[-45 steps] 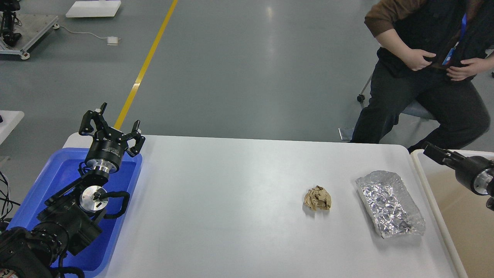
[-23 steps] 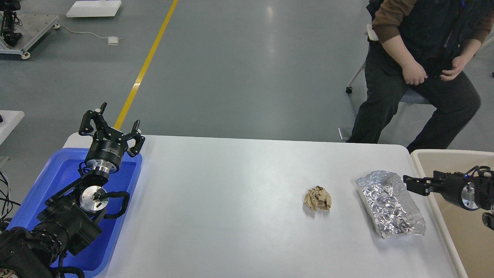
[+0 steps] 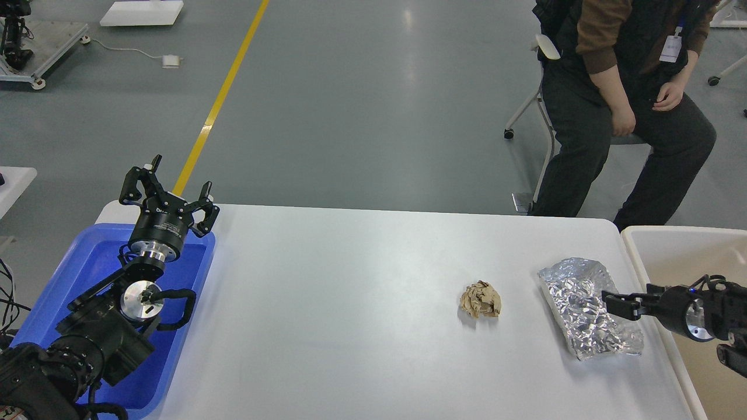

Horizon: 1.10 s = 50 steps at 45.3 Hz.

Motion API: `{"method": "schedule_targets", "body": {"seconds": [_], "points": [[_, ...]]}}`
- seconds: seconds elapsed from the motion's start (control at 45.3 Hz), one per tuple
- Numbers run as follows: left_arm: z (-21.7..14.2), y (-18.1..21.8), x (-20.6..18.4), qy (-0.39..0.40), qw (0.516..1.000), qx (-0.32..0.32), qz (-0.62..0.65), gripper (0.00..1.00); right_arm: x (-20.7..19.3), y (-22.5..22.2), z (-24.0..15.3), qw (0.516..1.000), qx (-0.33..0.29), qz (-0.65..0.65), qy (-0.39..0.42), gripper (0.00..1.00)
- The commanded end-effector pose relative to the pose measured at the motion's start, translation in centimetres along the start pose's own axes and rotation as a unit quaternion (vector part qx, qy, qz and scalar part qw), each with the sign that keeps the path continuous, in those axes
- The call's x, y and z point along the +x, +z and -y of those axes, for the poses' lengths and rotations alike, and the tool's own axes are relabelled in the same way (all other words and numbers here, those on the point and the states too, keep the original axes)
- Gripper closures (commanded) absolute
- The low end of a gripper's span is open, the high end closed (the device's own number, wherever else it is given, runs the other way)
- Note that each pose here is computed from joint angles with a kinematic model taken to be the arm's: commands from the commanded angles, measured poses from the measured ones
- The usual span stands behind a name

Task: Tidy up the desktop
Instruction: 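Reach the right gripper toward the foil wrapper and close on it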

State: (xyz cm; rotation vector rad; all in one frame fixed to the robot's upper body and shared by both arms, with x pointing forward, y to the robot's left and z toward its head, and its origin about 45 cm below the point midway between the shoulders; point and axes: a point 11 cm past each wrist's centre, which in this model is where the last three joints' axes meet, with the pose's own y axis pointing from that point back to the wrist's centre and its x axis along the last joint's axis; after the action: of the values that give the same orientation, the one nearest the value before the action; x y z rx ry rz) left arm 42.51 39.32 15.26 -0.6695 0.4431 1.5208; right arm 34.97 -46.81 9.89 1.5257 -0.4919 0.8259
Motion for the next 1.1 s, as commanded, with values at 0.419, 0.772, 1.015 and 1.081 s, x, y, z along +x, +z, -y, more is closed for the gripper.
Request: {"method": "schedule_targets", "body": {"seconds": [0.419, 0.772, 1.015, 1.081], "points": [[0.0, 0.0, 0.0, 0.000, 1.000, 0.000, 0.000, 0.00, -2.0, -1.9, 1.0, 0.999, 0.007, 0.047, 0.003, 0.07], [0.0, 0.0, 0.0, 0.000, 1.000, 0.000, 0.000, 0.00, -2.4, -1.8, 1.0, 0.999, 0.004, 0.044, 0.002, 0.09], [0.0, 0.0, 0.0, 0.000, 1.000, 0.000, 0.000, 0.00, -2.5, -1.9, 1.1, 0.999, 0.007, 0.042, 0.000, 0.13], [0.0, 0.0, 0.0, 0.000, 1.000, 0.000, 0.000, 0.00, -2.5, -2.1, 1.2, 0.999, 0.009, 0.042, 0.000, 0.14]]}}
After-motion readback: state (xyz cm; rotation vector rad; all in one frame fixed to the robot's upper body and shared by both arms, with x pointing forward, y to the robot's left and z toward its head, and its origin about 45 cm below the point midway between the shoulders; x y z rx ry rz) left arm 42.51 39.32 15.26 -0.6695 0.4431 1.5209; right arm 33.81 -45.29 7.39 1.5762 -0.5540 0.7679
